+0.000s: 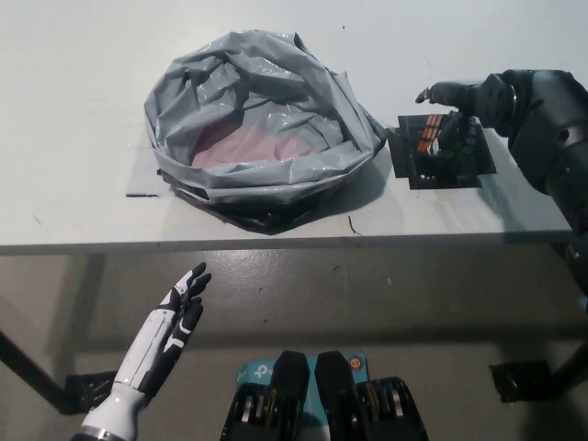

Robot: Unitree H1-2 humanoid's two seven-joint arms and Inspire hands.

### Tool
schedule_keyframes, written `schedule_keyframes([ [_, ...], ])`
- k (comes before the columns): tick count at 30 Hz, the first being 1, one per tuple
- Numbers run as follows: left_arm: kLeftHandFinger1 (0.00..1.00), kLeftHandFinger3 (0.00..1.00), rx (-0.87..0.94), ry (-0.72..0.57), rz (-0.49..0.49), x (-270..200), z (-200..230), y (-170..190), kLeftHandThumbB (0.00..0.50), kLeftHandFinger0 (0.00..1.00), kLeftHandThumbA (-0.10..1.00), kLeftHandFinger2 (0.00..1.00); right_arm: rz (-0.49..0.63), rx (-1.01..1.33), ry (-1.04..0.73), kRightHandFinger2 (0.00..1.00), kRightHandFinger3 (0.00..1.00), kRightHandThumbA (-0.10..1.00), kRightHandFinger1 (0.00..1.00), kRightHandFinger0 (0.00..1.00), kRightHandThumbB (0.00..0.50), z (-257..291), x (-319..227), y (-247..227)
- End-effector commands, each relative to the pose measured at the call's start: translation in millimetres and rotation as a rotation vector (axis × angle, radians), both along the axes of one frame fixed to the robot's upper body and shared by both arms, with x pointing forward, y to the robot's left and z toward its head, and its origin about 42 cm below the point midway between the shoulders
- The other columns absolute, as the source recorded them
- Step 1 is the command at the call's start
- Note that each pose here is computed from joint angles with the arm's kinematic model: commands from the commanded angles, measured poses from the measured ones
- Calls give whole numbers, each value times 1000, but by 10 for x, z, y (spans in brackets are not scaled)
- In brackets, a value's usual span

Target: Use the right hand to pick up a rubix's cube and place it into a plastic bag and lift the bag

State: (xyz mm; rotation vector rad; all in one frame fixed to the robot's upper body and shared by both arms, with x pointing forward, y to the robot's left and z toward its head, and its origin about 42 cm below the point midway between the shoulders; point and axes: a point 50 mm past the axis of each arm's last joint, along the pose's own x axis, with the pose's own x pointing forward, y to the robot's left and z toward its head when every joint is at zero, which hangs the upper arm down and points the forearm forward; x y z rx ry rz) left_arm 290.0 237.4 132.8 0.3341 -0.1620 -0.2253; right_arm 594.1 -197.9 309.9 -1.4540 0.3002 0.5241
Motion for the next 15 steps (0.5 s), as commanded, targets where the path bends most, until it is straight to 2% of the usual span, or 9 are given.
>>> schedule_keyframes([
  [1, 1000, 1000, -11, -41, -2, -10, 79, 14, 110, 1000, 1000, 1000, -17, -29, -72, 1000, 1000, 694, 1000, 1000, 500, 296, 63, 6],
  [15, 1000, 1000, -15, -56, -8, 20, 107, -2, 141, 1000, 986, 1000, -62, -91, -24, 1000, 1000, 629, 1000, 1000, 500, 179, 41, -177],
])
